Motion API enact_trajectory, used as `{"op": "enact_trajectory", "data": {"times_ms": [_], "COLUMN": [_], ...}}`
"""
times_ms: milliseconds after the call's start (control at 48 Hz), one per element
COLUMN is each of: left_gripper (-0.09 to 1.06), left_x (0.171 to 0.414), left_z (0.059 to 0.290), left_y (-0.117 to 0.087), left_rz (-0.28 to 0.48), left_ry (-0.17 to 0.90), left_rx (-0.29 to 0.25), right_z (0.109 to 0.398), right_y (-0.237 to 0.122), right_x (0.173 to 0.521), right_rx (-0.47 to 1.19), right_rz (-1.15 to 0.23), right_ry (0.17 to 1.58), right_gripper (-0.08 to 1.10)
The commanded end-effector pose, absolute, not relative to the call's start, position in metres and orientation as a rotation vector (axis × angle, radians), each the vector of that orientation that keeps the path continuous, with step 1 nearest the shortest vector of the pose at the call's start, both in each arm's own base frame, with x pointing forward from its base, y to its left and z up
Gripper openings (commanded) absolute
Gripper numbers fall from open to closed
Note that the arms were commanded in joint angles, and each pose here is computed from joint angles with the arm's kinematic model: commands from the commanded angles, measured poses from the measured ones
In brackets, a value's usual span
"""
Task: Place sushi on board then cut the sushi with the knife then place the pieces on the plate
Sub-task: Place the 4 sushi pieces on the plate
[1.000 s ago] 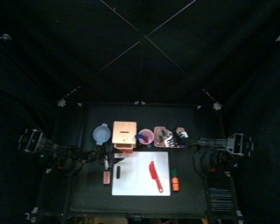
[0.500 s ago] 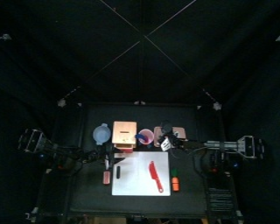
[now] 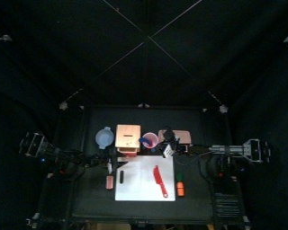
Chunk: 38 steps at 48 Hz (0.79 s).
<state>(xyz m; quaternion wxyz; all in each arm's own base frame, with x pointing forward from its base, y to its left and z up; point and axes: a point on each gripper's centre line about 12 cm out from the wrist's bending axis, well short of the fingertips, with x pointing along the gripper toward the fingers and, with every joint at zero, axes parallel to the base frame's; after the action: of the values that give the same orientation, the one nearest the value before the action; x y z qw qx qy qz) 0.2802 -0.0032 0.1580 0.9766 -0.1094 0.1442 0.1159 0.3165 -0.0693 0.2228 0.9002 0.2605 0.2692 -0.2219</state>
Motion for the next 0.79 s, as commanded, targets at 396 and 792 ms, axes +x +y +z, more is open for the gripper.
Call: {"op": "enact_trajectory", "data": {"times_ms": [396,792], "left_gripper": [0.82,0.82], "left_x": [0.283,0.282], "left_z": [0.155,0.154], "left_y": [-0.005,-0.004], "left_rz": [0.231,0.236], "left_ry": [0.320,0.324], "left_rx": [-0.235,-0.233], "right_z": [0.214,0.217], "right_y": [-0.066,-0.067], "right_x": [0.337,0.342], "right_rx": [0.520,0.517], "right_rz": [-0.414,-0.412], "right_ry": [0.567,0.561], "right_gripper": [0.74,0.74]}}
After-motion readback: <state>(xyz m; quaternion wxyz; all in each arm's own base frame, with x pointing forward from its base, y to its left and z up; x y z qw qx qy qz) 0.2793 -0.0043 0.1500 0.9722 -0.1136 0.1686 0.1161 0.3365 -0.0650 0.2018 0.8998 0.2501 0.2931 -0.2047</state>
